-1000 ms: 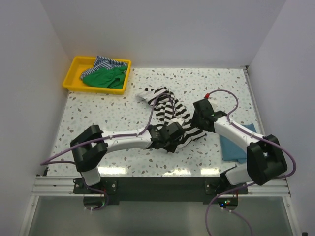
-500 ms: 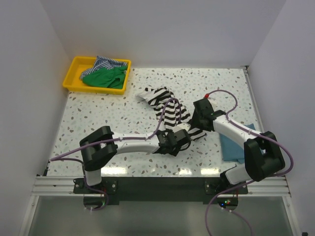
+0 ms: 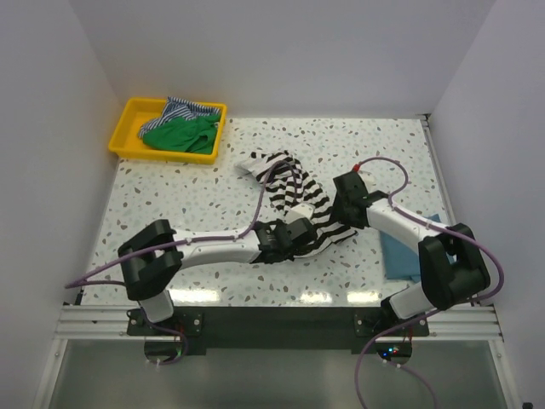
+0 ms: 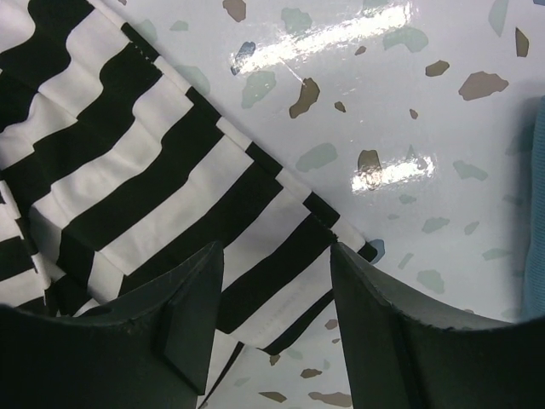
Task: Fold and stack the tank tops
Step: Flatten the tank top out
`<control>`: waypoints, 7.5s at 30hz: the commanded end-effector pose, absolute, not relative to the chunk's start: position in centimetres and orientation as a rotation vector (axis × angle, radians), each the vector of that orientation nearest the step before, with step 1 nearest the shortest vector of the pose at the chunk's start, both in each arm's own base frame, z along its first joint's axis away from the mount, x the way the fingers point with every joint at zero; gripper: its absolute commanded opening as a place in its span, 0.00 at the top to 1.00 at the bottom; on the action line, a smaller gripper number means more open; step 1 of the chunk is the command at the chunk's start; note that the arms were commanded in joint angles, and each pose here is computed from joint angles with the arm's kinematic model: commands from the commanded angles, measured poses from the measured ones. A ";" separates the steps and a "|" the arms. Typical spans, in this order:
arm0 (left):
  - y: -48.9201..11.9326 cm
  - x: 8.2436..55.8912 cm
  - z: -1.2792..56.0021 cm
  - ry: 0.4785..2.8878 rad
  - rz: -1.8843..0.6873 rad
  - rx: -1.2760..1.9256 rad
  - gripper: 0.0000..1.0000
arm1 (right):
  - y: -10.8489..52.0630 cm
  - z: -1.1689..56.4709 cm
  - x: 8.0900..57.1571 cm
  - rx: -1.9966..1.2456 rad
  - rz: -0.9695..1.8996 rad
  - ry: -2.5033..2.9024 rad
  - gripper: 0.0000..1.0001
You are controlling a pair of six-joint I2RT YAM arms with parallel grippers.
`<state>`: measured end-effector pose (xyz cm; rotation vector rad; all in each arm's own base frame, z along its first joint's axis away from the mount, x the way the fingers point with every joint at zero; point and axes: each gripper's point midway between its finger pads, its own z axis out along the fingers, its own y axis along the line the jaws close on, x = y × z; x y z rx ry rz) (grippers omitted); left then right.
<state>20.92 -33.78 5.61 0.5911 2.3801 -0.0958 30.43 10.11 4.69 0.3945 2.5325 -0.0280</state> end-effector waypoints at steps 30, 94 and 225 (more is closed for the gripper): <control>-22.2 26.2 6.2 2.487 -0.368 0.065 1.00 | 14.9 1.5 23.2 0.220 0.066 2.651 0.53; -13.9 46.2 56.9 1.307 -1.048 0.002 1.00 | 11.2 51.9 43.3 0.274 0.511 1.577 1.00; -17.3 46.1 3.9 2.420 -0.595 -0.421 0.56 | 35.3 11.6 10.8 -0.269 0.665 2.667 1.00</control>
